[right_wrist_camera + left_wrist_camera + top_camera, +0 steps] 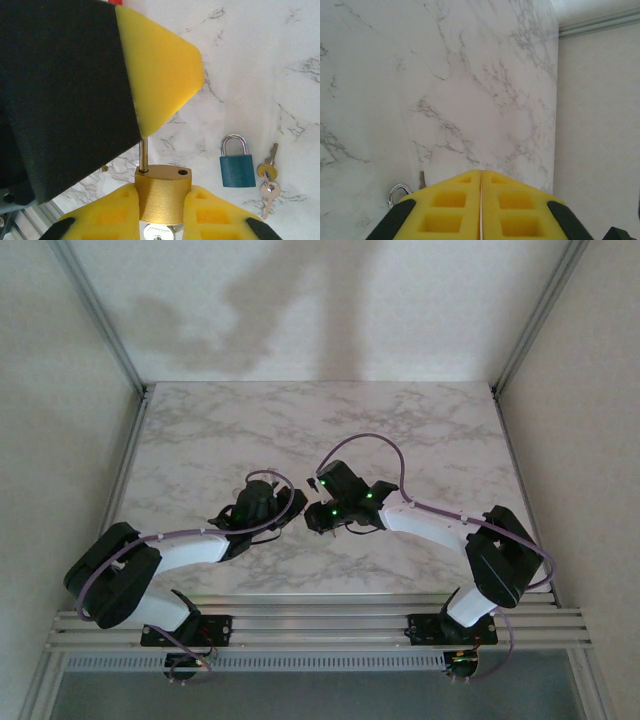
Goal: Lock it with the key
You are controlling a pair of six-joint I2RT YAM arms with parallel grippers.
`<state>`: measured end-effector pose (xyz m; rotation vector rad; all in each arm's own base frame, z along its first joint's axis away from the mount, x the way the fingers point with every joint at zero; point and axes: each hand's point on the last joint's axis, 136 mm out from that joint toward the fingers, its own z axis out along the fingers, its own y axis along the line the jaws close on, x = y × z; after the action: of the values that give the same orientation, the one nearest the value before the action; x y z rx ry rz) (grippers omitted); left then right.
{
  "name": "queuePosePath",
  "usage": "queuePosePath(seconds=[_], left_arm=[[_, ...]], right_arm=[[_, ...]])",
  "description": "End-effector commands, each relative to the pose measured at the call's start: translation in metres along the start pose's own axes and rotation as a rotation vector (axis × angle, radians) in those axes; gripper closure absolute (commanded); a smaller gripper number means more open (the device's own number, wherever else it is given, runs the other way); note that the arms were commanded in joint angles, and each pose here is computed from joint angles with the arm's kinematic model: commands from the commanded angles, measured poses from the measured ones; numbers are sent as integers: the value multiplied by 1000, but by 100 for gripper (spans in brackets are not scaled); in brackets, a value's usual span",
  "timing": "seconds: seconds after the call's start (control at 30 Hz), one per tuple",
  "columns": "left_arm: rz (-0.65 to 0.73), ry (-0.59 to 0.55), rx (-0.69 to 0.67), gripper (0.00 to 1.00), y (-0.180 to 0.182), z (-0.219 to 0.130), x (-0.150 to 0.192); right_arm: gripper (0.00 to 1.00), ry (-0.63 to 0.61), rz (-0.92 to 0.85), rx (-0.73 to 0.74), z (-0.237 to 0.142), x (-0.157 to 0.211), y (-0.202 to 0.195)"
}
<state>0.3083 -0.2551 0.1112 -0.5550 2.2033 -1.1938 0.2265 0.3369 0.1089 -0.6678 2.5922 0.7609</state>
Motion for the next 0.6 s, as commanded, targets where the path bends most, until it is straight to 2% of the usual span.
queuePosePath(seconds=[0.0, 0.1, 0.3, 0.57], left_arm=[[11, -10, 2, 97, -1, -2, -4], [12, -8, 1, 100, -1, -2, -4], [12, -3, 1, 100, 0, -3, -3], [-1, -17, -5, 100, 3, -7, -4]], right_arm=[[87, -31, -37, -32, -9, -4, 12], [87, -32, -38, -28, -10, -4, 11], [85, -30, -37, -26, -9, -4, 11], [74, -28, -38, -29, -9, -4, 12]])
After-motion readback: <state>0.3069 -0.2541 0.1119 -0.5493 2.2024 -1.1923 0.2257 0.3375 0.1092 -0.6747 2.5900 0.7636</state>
